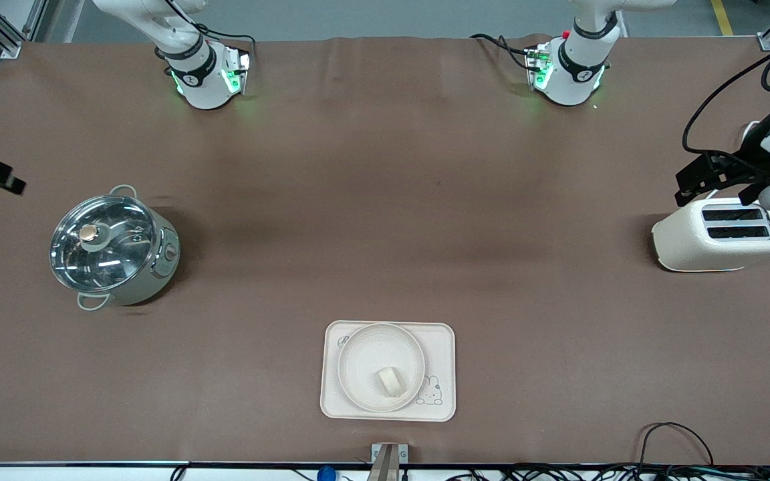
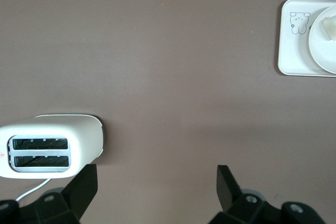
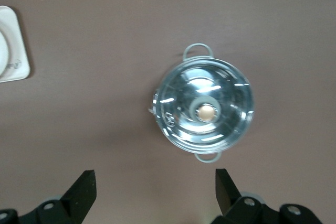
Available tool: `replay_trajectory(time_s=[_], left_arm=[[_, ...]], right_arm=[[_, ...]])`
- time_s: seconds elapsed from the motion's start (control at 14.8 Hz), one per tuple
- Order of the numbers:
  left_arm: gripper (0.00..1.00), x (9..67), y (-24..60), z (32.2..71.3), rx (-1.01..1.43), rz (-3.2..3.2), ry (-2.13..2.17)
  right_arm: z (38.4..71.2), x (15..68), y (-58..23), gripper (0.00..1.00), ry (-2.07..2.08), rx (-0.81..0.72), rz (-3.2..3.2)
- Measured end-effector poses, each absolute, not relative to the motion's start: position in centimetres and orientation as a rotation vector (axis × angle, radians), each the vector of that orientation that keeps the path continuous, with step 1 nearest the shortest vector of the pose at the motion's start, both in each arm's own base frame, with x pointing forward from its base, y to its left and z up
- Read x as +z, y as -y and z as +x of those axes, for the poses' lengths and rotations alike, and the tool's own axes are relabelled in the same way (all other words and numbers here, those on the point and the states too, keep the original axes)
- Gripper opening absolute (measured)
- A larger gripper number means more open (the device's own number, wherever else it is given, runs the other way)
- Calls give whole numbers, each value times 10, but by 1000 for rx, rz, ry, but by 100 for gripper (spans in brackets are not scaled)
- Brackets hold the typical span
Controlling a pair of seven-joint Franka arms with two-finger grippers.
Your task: Place bun in plate and plate on tray
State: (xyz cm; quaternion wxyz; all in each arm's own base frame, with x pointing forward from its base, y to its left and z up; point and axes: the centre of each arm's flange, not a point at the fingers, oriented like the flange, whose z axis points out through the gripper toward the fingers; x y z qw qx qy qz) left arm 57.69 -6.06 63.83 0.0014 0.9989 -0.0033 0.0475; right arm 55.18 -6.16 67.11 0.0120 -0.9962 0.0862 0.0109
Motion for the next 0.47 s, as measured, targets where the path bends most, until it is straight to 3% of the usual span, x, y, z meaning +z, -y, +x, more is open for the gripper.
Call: replay_trajectory(time_s=[0.2, 0.47], left_arm=[[100, 638, 61, 577, 149, 3135, 10], [100, 638, 59, 577, 149, 3135, 7]], right_arm=[[529, 679, 64, 100, -261, 29, -3155], [529, 667, 60, 100, -223, 55, -3160]])
